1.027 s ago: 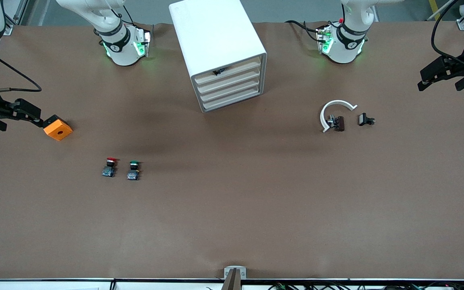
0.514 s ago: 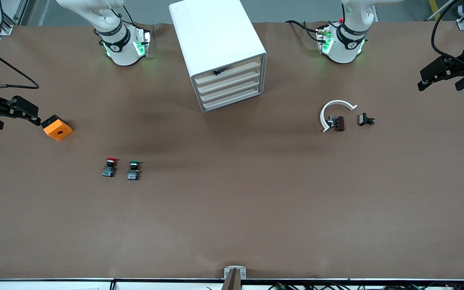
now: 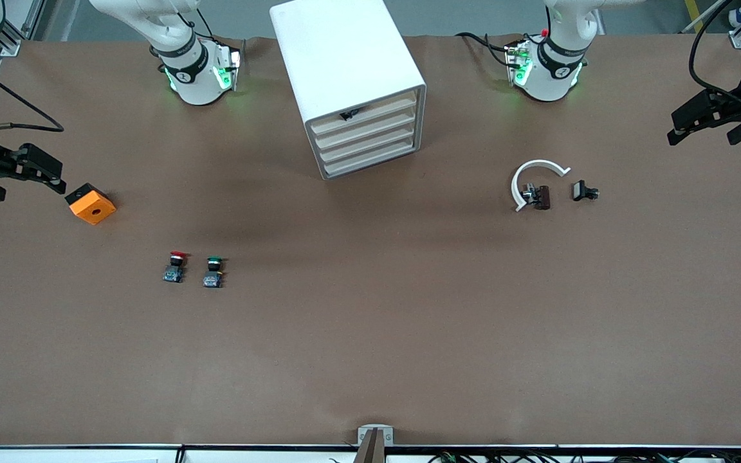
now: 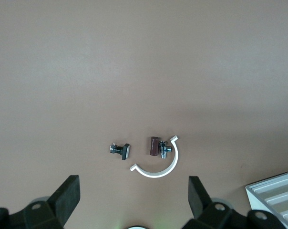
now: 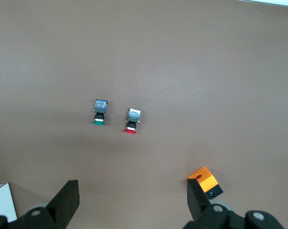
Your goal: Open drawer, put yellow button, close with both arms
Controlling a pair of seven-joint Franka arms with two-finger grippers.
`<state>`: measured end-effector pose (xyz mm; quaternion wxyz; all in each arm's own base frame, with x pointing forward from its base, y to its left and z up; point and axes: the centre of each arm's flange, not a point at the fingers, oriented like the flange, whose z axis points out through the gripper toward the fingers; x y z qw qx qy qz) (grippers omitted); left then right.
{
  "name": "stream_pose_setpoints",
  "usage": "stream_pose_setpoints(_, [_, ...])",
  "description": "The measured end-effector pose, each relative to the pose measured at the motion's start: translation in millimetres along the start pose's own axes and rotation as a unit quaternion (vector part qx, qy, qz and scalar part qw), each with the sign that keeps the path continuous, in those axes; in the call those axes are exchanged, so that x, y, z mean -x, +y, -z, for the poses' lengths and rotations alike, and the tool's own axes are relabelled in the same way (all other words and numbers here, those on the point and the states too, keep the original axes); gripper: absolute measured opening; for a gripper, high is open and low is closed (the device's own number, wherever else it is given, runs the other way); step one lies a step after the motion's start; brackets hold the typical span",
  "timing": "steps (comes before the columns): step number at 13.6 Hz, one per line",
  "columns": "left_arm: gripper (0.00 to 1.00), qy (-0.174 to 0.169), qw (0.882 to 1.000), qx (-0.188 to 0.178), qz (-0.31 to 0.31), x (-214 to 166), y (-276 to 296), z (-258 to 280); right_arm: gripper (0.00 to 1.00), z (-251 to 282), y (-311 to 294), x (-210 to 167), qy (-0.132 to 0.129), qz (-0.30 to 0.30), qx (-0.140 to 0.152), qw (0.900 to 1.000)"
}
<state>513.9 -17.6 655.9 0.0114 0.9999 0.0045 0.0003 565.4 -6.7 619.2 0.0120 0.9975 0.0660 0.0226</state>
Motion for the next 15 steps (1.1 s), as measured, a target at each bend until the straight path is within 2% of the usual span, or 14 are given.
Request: stream_pose_setpoints(15, [1.0,-0.002,1.0,-0.015,0.0,-1.4,-2.9,-2.1,1.0,-1.1,-12.3,-1.1,-0.003,0.01,-0.001,1.0])
